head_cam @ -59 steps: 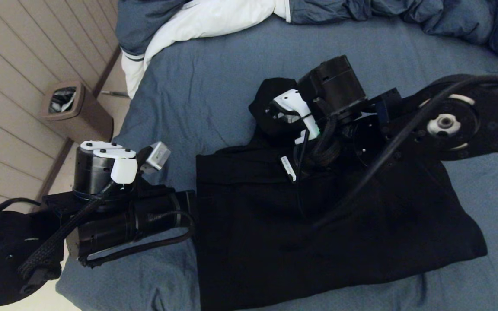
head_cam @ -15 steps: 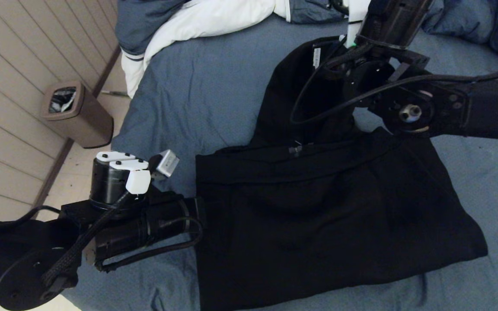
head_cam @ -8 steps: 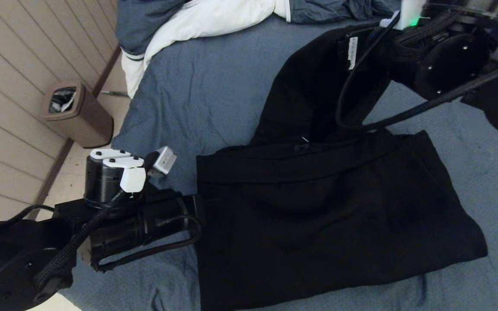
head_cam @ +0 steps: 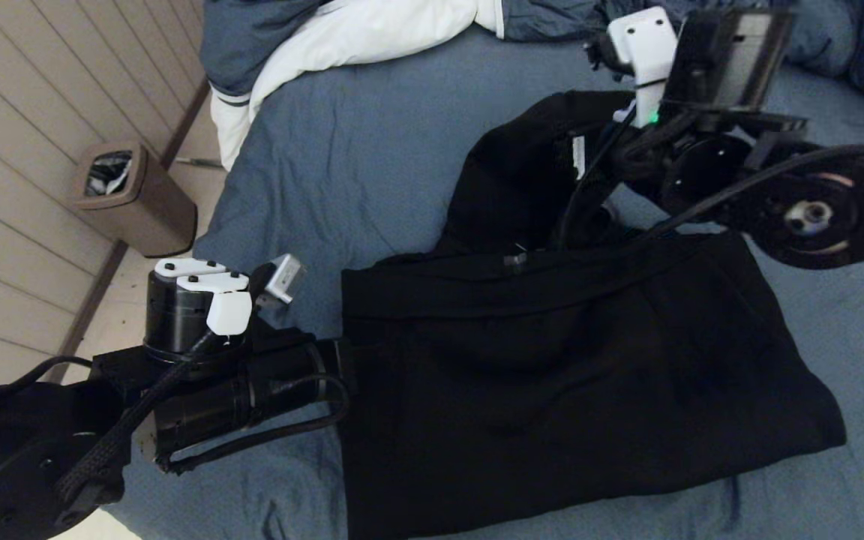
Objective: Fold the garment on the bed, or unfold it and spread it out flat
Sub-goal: Unfold the black sweatshirt
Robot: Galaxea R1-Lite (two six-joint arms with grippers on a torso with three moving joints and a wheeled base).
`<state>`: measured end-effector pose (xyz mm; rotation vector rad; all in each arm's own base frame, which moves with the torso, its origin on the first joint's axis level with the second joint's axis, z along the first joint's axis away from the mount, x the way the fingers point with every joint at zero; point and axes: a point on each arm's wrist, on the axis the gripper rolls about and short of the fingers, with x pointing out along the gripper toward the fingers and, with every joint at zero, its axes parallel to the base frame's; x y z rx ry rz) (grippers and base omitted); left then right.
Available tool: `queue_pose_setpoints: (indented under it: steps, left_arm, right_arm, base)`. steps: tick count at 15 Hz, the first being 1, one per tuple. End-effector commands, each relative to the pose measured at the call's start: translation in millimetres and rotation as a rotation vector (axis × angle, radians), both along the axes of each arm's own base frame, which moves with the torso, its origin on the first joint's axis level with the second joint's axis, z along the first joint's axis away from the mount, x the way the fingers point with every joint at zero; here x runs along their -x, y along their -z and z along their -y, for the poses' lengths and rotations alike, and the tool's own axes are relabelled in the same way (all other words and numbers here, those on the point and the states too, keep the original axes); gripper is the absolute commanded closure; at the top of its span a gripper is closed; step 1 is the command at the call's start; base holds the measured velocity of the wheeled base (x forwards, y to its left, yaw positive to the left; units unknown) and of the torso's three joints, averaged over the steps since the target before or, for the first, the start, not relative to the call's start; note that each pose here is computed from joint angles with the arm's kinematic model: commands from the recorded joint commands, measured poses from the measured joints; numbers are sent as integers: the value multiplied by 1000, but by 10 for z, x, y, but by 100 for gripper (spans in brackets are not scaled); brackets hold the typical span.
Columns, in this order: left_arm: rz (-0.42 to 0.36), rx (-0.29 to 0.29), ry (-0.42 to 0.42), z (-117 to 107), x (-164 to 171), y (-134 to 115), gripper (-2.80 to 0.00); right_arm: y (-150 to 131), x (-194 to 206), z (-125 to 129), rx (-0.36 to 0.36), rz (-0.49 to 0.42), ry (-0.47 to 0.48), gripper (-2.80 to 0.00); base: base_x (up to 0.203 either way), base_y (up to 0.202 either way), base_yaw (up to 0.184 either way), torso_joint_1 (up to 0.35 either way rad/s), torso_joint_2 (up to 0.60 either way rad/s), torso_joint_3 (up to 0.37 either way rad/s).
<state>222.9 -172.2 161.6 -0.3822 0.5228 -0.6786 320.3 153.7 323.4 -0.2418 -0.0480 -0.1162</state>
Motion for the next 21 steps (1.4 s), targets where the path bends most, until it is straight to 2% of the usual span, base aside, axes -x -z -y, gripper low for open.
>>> queue_pose_setpoints:
  steps: [1,4,7,11,14,18,21]
  left_arm:
    - [1,5,-1,-1,-2,-5,0]
    - [1,5,1,3,1,-5,0]
    - [1,5,-2,-1,-2,-5,0]
    - [0,4,-1,1,-4,0,0]
    - [-9,-2,4,4,0,28,0]
    - [-9,-4,5,3,2,32,0]
    - [-7,-5,4,3,2,32,0]
  right_arm:
    - [334,-375,-20,40,-91,-21,-280]
    - [319,-479,-3,17,-165,-109,-280]
    - [240,-629,76,-89,-212,-145,-280]
    - [287,-875,223,-242,-249,-108,-280]
    - [328,-908,249,-290,-257,-92,-280]
    - [93,-653,298,-324,-236,-118,-280]
    - [-278,-157,441,-334,-179,-143,-280]
  base:
    - [0,0,0,0,0,0]
    - [0,0,0,0,0,0]
    - [0,0,0,0,0,0]
    - [0,0,0,0,0,0]
    - [0,0,0,0,0,0]
    - [0,0,0,0,0,0]
    - [0,0,0,0,0,0]
